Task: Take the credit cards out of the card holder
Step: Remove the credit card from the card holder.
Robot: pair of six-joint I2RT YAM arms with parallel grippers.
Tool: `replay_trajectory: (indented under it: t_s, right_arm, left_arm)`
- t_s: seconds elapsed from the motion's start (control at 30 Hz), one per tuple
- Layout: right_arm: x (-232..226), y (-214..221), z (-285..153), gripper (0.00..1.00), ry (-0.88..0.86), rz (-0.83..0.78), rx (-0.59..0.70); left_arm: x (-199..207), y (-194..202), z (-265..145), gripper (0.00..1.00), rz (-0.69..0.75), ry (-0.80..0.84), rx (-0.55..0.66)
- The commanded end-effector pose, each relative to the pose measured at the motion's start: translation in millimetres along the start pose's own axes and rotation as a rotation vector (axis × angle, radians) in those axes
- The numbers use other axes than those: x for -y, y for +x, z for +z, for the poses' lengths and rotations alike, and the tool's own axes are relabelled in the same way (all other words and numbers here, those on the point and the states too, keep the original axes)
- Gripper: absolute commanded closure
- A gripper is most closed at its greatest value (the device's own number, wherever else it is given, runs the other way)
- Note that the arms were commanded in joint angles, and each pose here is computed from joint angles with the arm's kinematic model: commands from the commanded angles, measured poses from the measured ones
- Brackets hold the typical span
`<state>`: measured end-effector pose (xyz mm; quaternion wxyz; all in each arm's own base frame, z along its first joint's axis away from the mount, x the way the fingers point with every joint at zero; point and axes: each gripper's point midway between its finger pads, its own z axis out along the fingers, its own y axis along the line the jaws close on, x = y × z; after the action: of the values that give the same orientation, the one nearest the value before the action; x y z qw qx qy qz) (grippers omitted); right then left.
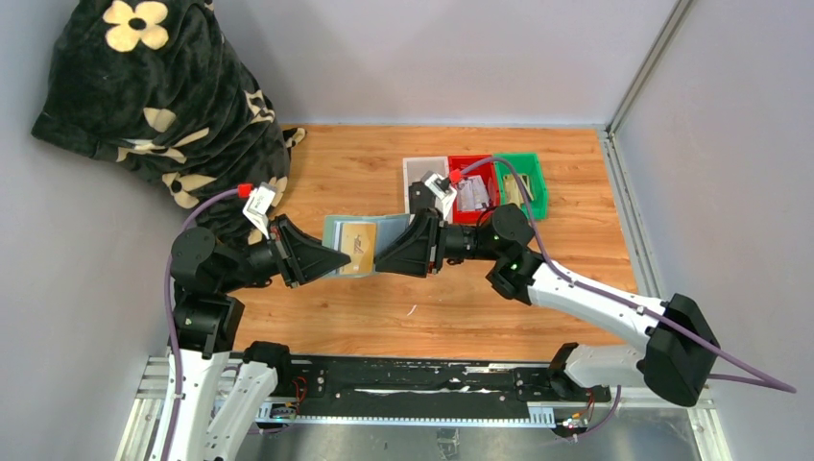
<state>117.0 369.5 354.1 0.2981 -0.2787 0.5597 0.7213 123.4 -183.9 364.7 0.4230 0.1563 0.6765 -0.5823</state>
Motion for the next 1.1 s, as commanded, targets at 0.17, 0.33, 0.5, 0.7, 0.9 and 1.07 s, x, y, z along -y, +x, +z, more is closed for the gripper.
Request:
replay_trajectory:
  t_s: [0.17, 0.33, 0.5, 0.7, 0.9, 1.07]
  right_arm:
    - [-22, -31, 10, 0.48, -0.083, -0.043, 0.062]
    - [-4, -29, 14, 0.48, -0.008, -0.034, 0.057]
    - [0, -30, 20, 0.52, -0.011, -0.025, 0.061]
    - [-5, -33, 28, 0.71, -0.052, -0.021, 0.060]
    - [-11, -31, 21, 0.91, -0.078, -0.020, 0.081]
    - [-15, -29, 13, 1.00, -0.103, -0.011, 0.099]
  left_arm:
    - [6, -3, -2, 0.94, 0.039, 0.007, 0.021]
    - [8, -1, -3, 0.95, 0.035, 0.017, 0.021]
    - [12, -4, -3, 0.95, 0.030, 0.031, 0.029]
    - [13, -2, -3, 0.96, 0.032, 0.034, 0.027]
    - [15, -3, -4, 0.96, 0.030, 0.038, 0.030]
    - [18, -5, -4, 0.97, 0.037, 0.042, 0.036]
